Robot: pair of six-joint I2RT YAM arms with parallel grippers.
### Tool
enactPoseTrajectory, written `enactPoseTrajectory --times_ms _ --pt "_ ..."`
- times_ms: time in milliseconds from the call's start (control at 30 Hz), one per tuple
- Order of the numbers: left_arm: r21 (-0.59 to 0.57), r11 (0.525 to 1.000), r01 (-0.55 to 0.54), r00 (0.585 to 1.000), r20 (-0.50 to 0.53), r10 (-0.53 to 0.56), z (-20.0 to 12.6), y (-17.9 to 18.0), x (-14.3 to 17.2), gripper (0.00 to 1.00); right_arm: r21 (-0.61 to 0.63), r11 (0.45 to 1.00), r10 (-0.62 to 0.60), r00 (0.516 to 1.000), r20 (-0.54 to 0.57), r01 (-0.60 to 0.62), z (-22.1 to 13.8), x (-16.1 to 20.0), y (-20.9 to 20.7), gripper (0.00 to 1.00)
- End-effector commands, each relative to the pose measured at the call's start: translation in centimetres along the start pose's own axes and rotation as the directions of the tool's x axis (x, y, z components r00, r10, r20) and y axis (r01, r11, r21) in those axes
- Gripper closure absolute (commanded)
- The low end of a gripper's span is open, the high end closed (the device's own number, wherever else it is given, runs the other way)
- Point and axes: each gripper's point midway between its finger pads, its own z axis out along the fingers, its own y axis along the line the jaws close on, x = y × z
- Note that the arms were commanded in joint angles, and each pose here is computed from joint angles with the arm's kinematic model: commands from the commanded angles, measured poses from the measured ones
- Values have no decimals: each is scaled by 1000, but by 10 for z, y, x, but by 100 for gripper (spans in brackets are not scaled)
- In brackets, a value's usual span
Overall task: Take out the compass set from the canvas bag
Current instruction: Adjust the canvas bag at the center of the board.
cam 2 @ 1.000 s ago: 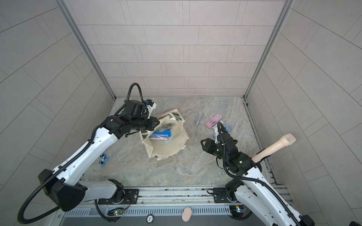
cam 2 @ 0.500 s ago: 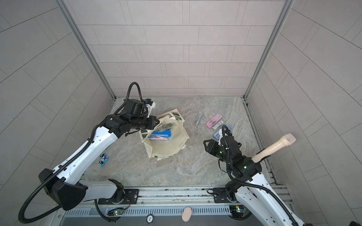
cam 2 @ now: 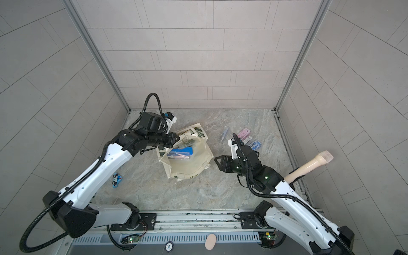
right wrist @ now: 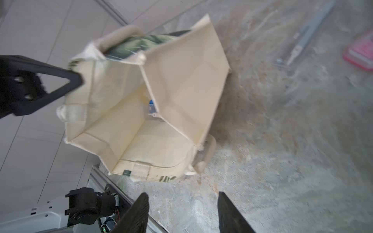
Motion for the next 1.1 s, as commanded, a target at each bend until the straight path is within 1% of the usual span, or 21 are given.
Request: enactPoseTrajectory --times_ms 0,100,167,200,267,300,333,433,500,700,867,967,1067 --pt "4 999 -44 996 74 44 -21 -7 -19 100 -67 983 -165 984 63 169 2 -32 32 44" --pt "27 999 -39 995 93 36 -24 -13 -25 100 -34 985 -166 986 8 166 19 -44 37 47" --pt "53 998 -39 994 107 33 -25 -17 -28 100 -29 987 -161 984 -71 159 34 -42 40 50" --pt "59 998 -37 993 113 30 -24 -18 -28 100 -14 987 -162 980 -116 162 43 -39 38 53" --pt "64 997 -34 993 114 27 -24 -18 -27 100 41 989 -135 981 -142 142 55 -37 29 61" --pt "65 997 -32 994 111 25 -23 -18 -26 100 74 989 -117 984 -136 128 60 -38 22 64" --pt "68 997 -30 994 110 22 -23 -18 -26 100 108 987 -105 987 -122 118 62 -39 15 65" --pt "71 997 -33 994 106 25 -23 -19 -27 100 209 975 -65 996 -62 77 64 -46 -5 65" --pt "68 997 -45 994 99 38 -23 -19 -25 100 234 970 -53 997 -47 63 68 -48 -10 66" --pt "62 996 -60 996 71 55 -22 -17 -17 100 204 978 -37 998 -41 45 90 -51 -6 66" --pt "51 996 -67 996 60 63 -23 -15 -15 100 185 982 -21 997 -70 34 108 -50 -1 68" --pt "49 996 -72 996 56 70 -24 -16 -16 100 177 984 -12 999 -42 19 105 -56 3 69" --pt "43 996 -79 996 46 77 -24 -15 -16 100 196 980 -26 1000 -6 27 90 -59 3 69"
